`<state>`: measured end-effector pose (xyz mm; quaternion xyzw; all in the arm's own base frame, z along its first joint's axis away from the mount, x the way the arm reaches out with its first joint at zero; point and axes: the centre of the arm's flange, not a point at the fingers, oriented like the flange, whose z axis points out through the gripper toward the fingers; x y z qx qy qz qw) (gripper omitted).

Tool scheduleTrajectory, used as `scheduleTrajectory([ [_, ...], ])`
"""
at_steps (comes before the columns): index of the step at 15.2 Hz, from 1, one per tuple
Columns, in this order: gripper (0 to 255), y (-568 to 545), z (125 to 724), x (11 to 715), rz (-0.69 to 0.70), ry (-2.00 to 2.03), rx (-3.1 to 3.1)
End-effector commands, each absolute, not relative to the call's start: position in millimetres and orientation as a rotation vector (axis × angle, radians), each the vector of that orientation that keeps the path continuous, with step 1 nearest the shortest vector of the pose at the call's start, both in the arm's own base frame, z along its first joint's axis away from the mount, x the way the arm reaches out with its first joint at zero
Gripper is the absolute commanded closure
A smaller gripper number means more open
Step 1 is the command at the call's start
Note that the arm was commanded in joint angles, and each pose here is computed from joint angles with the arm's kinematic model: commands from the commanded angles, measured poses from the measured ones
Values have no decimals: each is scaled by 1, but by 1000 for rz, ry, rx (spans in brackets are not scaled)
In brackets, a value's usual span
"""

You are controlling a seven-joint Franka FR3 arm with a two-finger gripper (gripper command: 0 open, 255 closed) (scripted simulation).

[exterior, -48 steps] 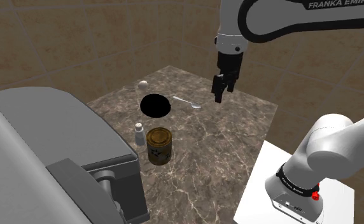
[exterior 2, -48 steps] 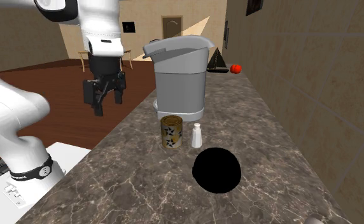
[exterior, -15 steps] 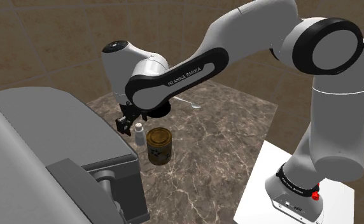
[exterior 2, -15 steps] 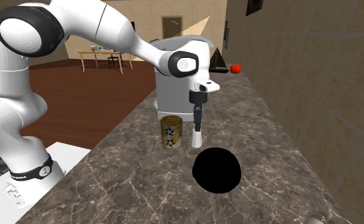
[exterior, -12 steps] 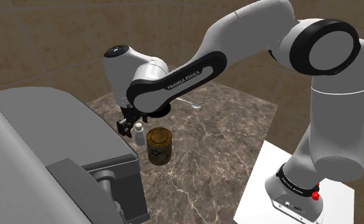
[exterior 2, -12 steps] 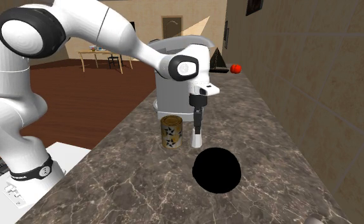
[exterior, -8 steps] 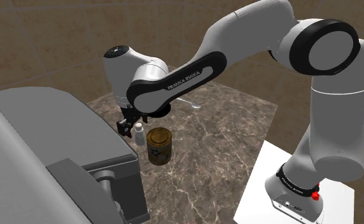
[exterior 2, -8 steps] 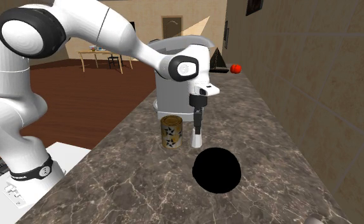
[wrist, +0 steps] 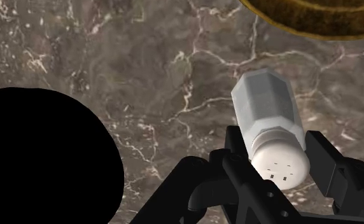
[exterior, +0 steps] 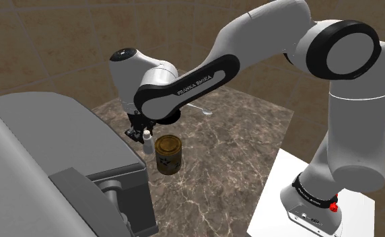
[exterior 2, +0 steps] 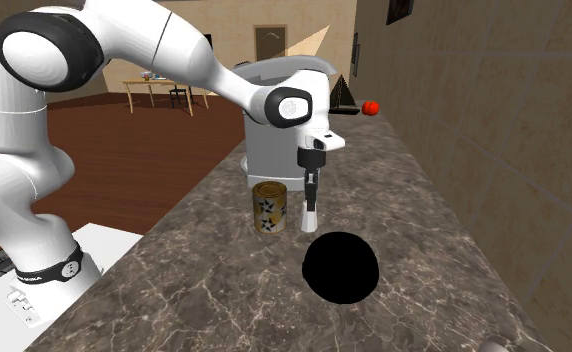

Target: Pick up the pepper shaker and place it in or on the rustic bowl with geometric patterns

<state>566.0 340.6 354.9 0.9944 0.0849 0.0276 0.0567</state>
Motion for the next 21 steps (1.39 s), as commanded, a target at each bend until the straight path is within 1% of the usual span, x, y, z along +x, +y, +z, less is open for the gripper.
scheduleTrajectory([
  [1,255,340,355,566,83,257,3016],
  [4,255,340,355,566,83,257,3016],
  [21,255,340,444,566,83,257,3016],
])
